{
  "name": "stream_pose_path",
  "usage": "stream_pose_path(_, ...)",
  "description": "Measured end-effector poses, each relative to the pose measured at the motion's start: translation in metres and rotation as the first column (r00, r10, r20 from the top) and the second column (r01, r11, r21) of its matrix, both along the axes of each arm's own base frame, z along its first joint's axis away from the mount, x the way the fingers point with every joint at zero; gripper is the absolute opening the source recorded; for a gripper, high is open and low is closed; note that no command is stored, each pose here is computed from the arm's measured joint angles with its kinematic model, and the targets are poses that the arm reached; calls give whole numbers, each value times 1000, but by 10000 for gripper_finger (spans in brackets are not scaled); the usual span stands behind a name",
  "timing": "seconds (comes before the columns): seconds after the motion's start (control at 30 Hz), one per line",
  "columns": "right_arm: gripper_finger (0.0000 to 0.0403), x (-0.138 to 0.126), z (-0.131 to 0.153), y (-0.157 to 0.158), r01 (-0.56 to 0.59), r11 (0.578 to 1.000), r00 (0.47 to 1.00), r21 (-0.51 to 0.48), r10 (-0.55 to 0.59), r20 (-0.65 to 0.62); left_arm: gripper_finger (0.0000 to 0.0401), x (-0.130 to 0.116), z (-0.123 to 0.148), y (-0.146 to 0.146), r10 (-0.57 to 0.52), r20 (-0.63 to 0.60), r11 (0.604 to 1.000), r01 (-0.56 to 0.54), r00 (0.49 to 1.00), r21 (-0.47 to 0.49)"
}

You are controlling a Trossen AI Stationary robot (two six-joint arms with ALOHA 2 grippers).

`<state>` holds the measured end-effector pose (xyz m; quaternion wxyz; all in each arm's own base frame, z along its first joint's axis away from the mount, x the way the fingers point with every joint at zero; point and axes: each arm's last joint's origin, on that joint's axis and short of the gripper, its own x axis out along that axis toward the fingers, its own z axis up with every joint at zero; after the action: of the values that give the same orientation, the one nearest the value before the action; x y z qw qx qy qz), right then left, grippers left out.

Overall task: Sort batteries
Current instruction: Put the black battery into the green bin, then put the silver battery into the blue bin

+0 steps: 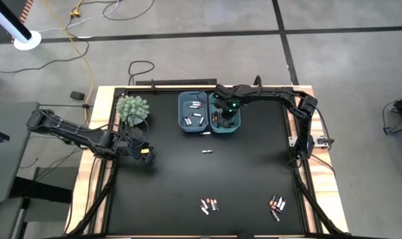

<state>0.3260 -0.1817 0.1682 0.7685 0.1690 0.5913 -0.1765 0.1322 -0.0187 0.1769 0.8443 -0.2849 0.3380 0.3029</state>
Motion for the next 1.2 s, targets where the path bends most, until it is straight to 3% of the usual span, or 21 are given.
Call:
stream_pose_path(0.3,159,-4,1,2,8,1000,999,19,-7,-32,148,0,0,0,-14,-6,1000,14,1000,11)
stream_pose_path(0.5,201,-11,22,6,9,1000,1000,8,-9,-12,148,0,0,0,-43,-19,999,43,999,33)
stream_pose_path(0.73,198,-34,88,16,112,992,979,-52,-101,176,148,0,0,0,-18,-6,1000,18,1000,15)
stream_pose_path(0.9,192,-54,138,40,154,985,935,-75,-121,333,148,0,0,0,-66,-29,996,68,997,54)
stream_pose_path(1.07,191,-64,170,78,90,992,897,-88,-42,440,148,0,0,0,-118,-57,988,123,991,95)
stream_pose_path(1.2,186,-60,176,111,-24,995,884,-94,65,463,148,0,0,0,-166,-84,976,176,983,132)
